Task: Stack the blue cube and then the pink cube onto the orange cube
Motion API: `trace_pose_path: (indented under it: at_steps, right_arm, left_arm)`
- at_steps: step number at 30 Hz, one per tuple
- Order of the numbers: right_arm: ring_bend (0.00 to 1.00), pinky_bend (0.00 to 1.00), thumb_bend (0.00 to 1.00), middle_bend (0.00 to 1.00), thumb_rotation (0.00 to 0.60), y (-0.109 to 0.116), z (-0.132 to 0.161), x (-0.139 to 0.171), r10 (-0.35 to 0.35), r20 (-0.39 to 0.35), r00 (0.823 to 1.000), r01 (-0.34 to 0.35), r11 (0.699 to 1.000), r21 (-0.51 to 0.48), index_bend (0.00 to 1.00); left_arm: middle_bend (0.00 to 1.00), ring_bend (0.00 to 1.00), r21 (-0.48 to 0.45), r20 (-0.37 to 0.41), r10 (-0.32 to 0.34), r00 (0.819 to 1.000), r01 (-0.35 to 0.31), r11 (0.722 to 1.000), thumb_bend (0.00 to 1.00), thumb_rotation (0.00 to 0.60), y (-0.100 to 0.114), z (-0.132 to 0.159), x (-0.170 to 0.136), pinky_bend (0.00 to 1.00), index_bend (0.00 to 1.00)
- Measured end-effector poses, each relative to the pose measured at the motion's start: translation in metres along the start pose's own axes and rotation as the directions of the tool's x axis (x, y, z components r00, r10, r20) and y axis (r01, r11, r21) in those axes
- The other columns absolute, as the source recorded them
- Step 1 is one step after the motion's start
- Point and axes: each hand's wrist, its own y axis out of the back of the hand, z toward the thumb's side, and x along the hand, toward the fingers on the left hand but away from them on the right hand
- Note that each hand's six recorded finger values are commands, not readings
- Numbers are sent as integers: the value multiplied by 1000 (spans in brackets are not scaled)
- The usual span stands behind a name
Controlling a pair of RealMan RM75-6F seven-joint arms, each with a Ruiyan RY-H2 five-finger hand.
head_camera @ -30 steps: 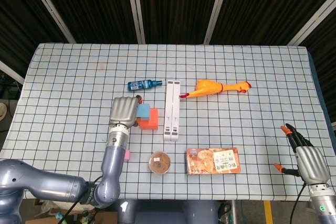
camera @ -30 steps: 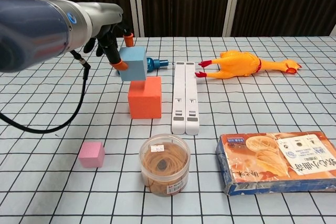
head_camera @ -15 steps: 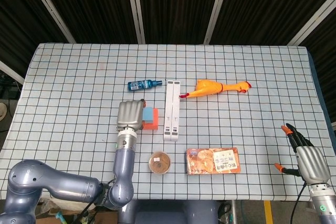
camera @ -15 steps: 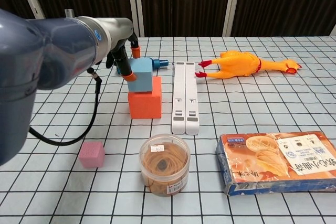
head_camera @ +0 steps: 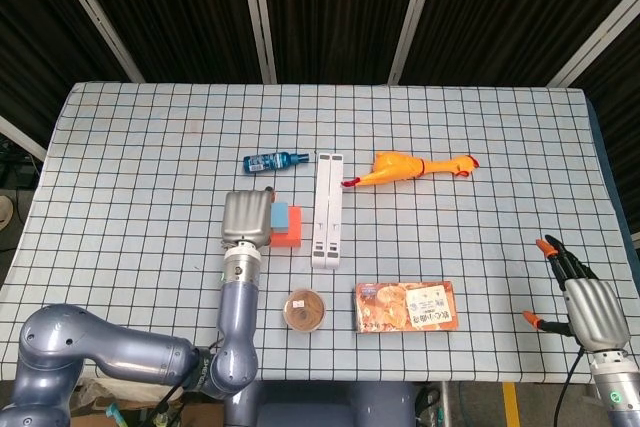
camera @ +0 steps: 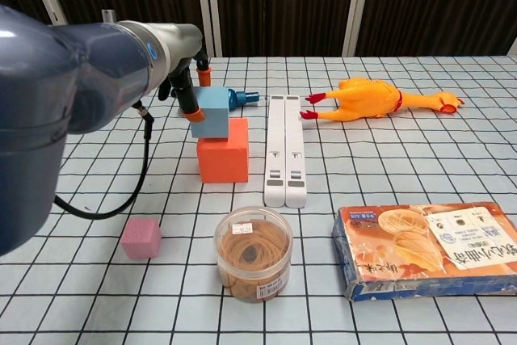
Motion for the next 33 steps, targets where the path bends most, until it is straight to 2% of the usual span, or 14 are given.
trace_pose_path:
  at_steps: [13,33]
  right_arm:
    - [163,289,56,57,600,-2,0,-1,7,2,1000,-7,1000,6,88]
    - [163,289,57,58,600,-3,0,-1,11,3,1000,-11,1000,6,88]
  left_arm:
    - [841,697,-6,37,-9,999,9,1000,342,600,-2,4,1,749,352]
    - [839,696,11,42,-17,999,17,1000,342,600,-7,4,1,749,317]
